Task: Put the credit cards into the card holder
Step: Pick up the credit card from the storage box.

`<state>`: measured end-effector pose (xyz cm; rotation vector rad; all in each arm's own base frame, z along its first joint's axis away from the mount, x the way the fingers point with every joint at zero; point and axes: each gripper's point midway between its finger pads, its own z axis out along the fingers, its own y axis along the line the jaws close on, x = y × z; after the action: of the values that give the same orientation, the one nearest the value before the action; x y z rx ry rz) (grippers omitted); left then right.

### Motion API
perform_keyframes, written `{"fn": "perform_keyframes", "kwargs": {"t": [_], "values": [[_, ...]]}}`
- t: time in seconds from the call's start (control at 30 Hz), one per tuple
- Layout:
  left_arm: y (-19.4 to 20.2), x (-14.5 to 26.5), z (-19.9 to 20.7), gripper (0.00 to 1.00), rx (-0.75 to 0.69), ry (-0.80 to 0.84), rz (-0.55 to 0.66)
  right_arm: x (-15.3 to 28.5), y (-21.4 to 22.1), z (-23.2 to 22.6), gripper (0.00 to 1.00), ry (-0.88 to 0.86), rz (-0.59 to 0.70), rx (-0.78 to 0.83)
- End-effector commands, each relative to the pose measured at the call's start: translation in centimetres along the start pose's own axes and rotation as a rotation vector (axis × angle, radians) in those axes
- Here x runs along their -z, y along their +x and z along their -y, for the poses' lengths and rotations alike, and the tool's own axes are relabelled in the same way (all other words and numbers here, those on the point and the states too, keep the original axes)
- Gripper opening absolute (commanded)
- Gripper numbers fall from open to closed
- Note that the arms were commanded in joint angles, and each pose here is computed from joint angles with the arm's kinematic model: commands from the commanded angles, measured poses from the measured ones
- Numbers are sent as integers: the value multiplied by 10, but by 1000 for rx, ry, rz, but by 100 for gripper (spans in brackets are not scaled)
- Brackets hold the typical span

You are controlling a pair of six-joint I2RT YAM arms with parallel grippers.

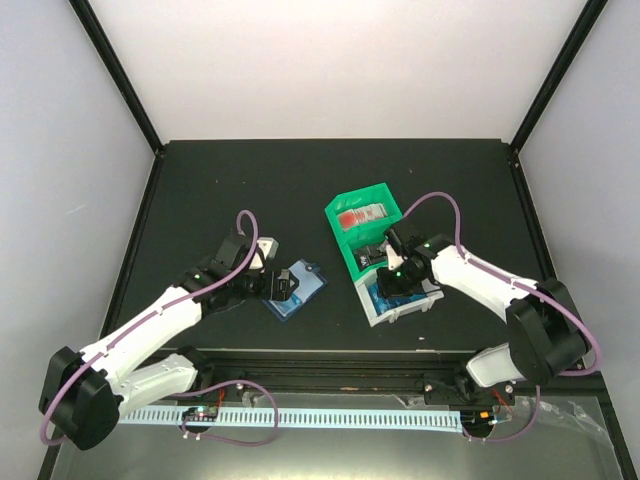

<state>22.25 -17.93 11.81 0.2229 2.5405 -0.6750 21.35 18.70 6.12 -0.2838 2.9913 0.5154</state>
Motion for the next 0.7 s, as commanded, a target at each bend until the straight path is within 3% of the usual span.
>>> {"fn": "perform_keyframes", "kwargs": {"t": [0.0,0.37,0.67], "values": [[-3,5,-2,99,14,-13,19,3,7,-8,20,-51,-26,-25],[1,7,-6,99,21,-25,18,-11,17,-8,25,-66,-105,-48],[2,8,-7,99,29,-24,22,-19,-2,-14,30,-83,-68,-26]]}}
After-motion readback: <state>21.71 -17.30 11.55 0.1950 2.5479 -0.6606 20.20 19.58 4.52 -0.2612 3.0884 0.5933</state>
